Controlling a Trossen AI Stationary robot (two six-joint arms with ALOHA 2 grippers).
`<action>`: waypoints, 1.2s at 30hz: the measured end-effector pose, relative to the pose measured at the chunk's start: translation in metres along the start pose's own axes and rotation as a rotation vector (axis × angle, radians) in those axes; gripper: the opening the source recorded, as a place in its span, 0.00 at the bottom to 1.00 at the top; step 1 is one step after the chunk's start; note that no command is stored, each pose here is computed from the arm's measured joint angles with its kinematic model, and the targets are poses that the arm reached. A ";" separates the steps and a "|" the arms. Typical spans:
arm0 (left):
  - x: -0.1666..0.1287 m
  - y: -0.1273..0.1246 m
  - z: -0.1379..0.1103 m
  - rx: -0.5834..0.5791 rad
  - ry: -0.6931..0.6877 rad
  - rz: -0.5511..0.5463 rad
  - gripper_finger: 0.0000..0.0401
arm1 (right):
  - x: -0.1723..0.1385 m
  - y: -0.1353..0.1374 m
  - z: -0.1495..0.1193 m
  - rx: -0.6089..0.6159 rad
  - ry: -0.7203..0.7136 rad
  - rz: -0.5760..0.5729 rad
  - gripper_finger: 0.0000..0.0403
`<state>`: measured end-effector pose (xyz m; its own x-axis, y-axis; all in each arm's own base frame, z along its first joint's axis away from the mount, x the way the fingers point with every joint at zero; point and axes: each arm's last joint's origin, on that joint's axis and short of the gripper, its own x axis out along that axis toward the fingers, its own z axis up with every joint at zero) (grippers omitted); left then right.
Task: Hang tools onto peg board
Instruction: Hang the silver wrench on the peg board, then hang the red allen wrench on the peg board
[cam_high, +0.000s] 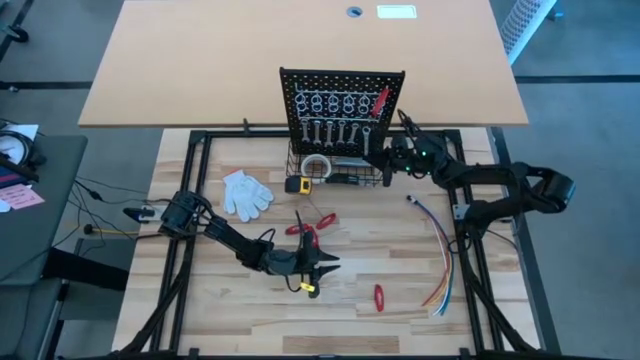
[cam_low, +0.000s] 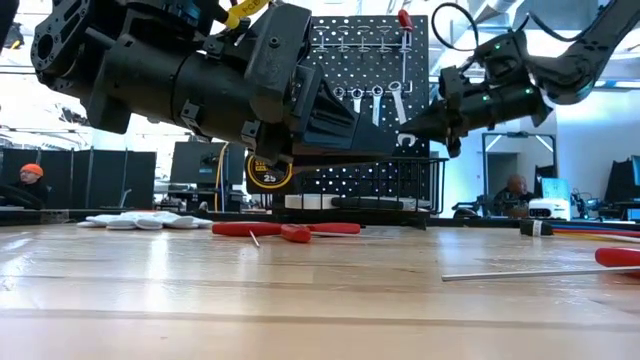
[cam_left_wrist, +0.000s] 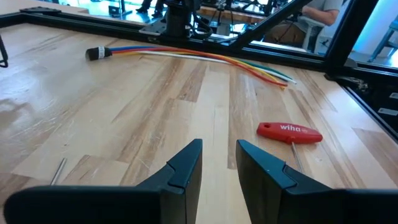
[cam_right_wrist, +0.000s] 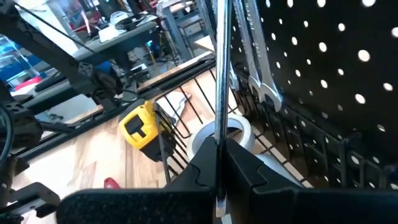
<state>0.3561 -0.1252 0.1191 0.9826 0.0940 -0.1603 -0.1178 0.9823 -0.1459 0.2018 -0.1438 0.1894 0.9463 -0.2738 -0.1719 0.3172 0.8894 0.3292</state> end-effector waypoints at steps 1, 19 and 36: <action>0.000 0.000 0.000 0.000 0.001 0.000 0.24 | 0.000 -0.001 0.000 0.001 -0.003 -0.002 0.04; 0.000 0.000 0.000 -0.014 0.003 0.001 0.24 | -0.007 -0.016 0.005 0.083 -0.034 -0.066 0.10; 0.000 0.000 0.000 -0.013 0.003 -0.001 0.24 | -0.031 -0.009 0.014 0.048 0.025 -0.120 0.45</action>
<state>0.3560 -0.1254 0.1187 0.9822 0.0929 -0.1635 -0.1192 0.9801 -0.1590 0.1704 -0.1487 0.2051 0.8996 -0.3679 -0.2354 0.4315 0.8320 0.3487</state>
